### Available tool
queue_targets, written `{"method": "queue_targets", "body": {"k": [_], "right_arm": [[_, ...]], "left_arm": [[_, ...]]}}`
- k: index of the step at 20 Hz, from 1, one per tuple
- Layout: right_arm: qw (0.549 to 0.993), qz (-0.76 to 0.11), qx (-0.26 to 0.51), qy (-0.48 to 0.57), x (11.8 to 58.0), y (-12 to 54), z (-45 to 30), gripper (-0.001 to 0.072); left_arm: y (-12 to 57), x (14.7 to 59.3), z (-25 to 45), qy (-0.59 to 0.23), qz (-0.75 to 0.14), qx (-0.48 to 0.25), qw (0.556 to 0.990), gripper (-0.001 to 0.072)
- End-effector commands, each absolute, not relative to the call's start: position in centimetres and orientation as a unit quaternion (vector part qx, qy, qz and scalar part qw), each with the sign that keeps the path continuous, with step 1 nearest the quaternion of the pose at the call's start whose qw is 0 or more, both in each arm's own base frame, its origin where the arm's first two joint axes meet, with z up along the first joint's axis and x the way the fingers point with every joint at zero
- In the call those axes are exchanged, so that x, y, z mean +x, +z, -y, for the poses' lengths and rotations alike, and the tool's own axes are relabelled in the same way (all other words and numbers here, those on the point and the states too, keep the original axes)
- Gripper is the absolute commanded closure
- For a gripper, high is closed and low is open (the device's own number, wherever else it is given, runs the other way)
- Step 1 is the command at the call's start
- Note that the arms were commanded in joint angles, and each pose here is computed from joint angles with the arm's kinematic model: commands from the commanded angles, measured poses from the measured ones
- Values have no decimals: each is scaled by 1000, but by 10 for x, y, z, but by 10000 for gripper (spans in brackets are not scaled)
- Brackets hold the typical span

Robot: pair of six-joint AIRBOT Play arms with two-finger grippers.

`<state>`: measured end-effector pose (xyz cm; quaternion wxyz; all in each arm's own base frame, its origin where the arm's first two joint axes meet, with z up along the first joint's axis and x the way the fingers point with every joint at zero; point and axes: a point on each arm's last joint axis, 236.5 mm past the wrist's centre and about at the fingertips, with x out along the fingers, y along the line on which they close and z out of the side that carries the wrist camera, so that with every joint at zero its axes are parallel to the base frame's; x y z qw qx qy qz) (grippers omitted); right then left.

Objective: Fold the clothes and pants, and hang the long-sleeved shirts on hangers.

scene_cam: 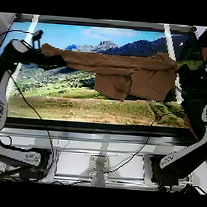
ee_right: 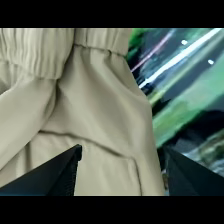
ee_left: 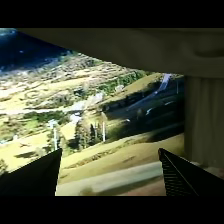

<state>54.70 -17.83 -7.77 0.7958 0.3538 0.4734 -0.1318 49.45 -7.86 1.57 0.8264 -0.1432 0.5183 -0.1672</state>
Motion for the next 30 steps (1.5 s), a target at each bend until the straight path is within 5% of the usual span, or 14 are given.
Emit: {"method": "queue_targets", "body": {"k": [1, 3, 6, 9, 11, 21, 25, 26, 27, 29, 30], "right_arm": [[792, -477, 356, -135, 553, -101, 174, 158], [792, -477, 356, -136, 554, -106, 174, 162], [797, -469, 354, -139, 558, -108, 176, 281], [816, -439, 349, -145, 573, -100, 181, 452], [821, -433, 345, -143, 577, -98, 178, 672], [865, -404, 281, -101, 589, -38, 161, 683], [877, -383, 274, -97, 590, -7, 161, 683], [878, -381, 273, -96, 589, -1, 161, 683], [880, -379, 271, -95, 588, 5, 160, 683], [882, -377, 268, -91, 585, 17, 158, 683], [884, -377, 260, -92, 582, 24, 158, 683]], "left_arm": [[-4, 492, 113, -194, -533, -130, 813, 14], [-13, 491, 116, -195, -541, -131, 808, 14], [-24, 489, 117, -196, -553, -134, 799, 14], [-34, 478, 131, -210, -573, -137, 780, 14], [-43, 472, 143, -219, -584, -143, 769, 14], [-109, 421, 248, -286, -646, -127, 696, 16], [-117, 432, 275, -287, -615, -113, 725, 17], [-116, 440, 279, -283, -600, -113, 740, 72], [-115, 445, 282, -281, -590, -113, 749, 201], [-114, 448, 284, -281, -584, -112, 753, 647], [-113, 448, 284, -281, -583, -112, 754, 678]]}}
